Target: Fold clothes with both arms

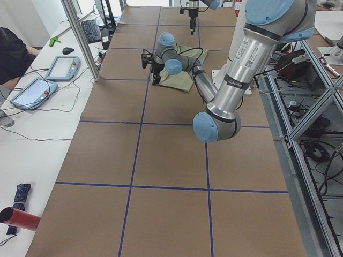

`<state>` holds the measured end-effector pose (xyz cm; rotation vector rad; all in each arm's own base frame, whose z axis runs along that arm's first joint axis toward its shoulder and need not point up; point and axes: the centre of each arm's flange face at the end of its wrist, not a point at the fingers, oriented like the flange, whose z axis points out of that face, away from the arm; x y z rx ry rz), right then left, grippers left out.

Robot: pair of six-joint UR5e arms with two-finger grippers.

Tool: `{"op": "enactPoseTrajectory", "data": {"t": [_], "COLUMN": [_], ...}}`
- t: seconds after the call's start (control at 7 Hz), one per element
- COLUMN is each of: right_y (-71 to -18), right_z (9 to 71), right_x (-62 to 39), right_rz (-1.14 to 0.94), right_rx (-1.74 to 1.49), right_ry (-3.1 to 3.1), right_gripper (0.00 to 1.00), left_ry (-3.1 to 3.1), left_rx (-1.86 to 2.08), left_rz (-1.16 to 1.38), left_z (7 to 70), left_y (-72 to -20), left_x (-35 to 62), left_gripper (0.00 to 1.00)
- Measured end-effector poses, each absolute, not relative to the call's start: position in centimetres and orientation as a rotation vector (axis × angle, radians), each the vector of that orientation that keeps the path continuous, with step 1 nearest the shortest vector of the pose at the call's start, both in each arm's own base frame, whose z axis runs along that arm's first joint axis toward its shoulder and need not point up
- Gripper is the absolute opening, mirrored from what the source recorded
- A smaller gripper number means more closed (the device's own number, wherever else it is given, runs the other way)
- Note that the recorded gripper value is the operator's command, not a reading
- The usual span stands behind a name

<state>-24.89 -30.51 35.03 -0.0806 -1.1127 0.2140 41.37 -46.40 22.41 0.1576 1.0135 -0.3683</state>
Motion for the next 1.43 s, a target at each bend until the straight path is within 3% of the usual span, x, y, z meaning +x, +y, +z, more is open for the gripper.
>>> {"op": "enactPoseTrajectory", "data": {"t": [0.29, 0.57, 1.43], "right_y": [-33.9, -35.0, -35.5], "right_z": [32.5, 31.4, 31.5], "right_x": [-22.4, -21.9, -22.0], "right_rz": [0.28, 0.293, 0.301], "right_rx": [0.006, 0.036, 0.039], "right_ry": [-1.171, -1.195, -1.193], "right_gripper": [1.0, 1.0, 1.0], "left_ry": [1.053, 1.024, 0.932], "left_rx": [-0.031, -0.087, -0.118], "left_rz": [-0.417, -0.441, -0.485], "left_z": [21.6, 22.4, 25.4], "left_y": [-38.2, -33.6, -33.2], "left_x": [48.7, 53.1, 58.1], "left_gripper": [0.99, 0.99, 0.96]}}
